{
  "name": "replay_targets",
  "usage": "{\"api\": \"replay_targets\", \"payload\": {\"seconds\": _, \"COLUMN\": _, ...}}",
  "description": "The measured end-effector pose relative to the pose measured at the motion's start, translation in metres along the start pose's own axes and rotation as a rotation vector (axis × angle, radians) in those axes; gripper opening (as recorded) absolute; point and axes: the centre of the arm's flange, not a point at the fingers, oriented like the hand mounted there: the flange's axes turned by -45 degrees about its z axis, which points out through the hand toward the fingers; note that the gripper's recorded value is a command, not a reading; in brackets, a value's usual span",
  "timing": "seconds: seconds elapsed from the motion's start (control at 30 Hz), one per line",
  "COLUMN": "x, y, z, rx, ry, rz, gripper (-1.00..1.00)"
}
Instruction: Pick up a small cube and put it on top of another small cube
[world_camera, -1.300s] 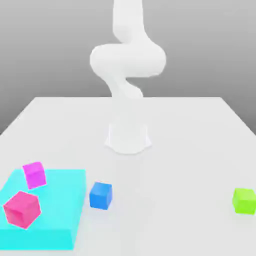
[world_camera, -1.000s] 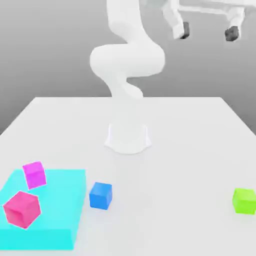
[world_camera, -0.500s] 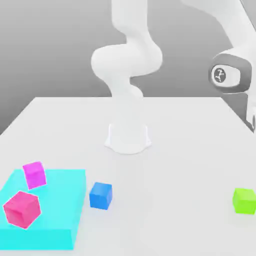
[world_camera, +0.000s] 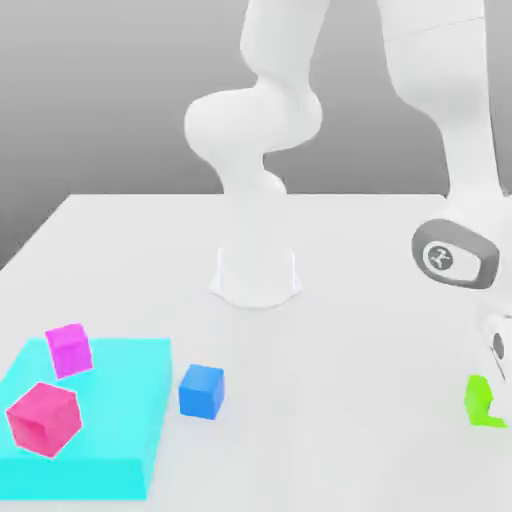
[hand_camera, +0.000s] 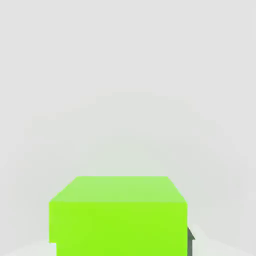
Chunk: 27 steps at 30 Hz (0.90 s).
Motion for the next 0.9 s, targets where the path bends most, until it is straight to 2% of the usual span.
{"api": "replay_targets", "payload": {"seconds": 0.13, "x": -0.003, "y": 0.001, "z": -0.045, "rx": -0.001, "ry": -0.001, "rz": 0.004, "gripper": -1.0}}
{"api": "replay_targets", "payload": {"seconds": 0.17, "x": -0.02, "y": 0.014, "z": -0.054, "rx": -0.009, "ry": -0.007, "rz": 0.037, "gripper": -1.0}}
{"api": "replay_targets", "payload": {"seconds": 0.3, "x": -0.115, "y": 0.062, "z": -0.079, "rx": -0.038, "ry": -0.031, "rz": 0.217, "gripper": -1.0}}
{"api": "replay_targets", "payload": {"seconds": 0.4, "x": -0.222, "y": 0.09, "z": -0.093, "rx": -0.044, "ry": -0.045, "rz": 0.432, "gripper": -1.0}}
{"api": "replay_targets", "payload": {"seconds": 0.63, "x": -0.386, "y": 0.044, "z": -0.106, "rx": -0.007, "ry": -0.012, "rz": 0.771, "gripper": -1.0}}
{"api": "replay_targets", "payload": {"seconds": 0.9, "x": -0.401, "y": 0.036, "z": -0.057, "rx": 0.005, "ry": 0.01, "rz": 0.815, "gripper": -1.0}}
